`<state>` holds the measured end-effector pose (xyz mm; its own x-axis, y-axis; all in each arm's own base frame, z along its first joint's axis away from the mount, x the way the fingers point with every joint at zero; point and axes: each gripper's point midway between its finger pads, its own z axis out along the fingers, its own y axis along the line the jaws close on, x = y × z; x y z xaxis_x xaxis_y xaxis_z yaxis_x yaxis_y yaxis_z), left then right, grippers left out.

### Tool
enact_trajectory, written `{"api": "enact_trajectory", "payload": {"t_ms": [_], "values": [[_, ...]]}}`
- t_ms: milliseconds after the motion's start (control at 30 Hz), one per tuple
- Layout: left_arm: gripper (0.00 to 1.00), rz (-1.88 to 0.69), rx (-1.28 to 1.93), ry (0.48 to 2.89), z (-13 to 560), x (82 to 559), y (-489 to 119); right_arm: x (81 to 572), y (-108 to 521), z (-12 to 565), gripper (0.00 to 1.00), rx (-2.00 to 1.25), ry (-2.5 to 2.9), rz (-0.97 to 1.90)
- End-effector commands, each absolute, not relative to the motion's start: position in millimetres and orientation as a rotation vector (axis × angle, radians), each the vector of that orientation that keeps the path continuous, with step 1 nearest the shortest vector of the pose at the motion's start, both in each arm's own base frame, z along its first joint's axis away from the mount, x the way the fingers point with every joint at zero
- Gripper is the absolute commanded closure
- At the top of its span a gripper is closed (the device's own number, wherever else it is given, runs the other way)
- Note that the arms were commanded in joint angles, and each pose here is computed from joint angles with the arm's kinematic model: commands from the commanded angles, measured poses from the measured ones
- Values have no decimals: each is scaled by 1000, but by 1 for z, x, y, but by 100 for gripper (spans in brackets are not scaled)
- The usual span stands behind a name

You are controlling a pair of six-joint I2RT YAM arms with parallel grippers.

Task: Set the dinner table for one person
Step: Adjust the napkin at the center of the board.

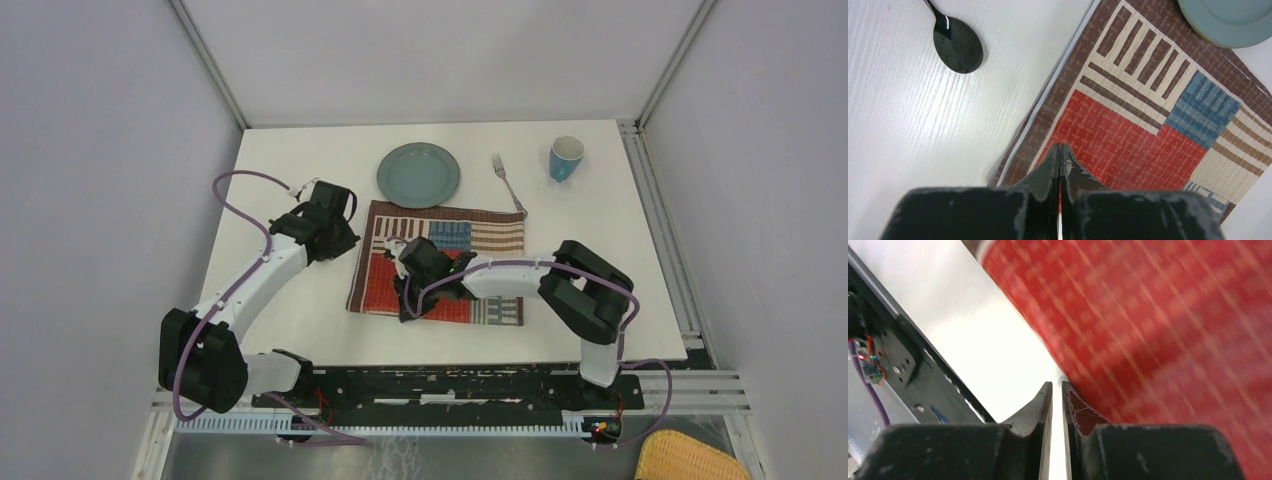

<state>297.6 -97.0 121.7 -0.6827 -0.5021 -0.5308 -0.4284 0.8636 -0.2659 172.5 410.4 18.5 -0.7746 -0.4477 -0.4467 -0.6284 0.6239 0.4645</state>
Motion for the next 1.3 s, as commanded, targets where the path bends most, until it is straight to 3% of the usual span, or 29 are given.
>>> {"api": "enact_trajectory", "payload": {"t_ms": [0, 200, 333, 467, 1267], "values": [[98, -191, -565, 2442, 136, 299, -104, 178, 366, 49, 81, -715, 2582, 740], [98, -286, -525, 2502, 125, 285, -116, 172, 300, 73, 72, -453, 2571, 576], [98, -342, -518, 2518, 111, 283, -125, 169, 260, 71, 90, -299, 2567, 469], [98, -389, -490, 2551, 104, 287, -135, 163, 238, 56, 100, -223, 2608, 396], [98, -308, -415, 2625, 84, 279, -132, 158, 173, 12, 100, 40, 2655, 140]]}}
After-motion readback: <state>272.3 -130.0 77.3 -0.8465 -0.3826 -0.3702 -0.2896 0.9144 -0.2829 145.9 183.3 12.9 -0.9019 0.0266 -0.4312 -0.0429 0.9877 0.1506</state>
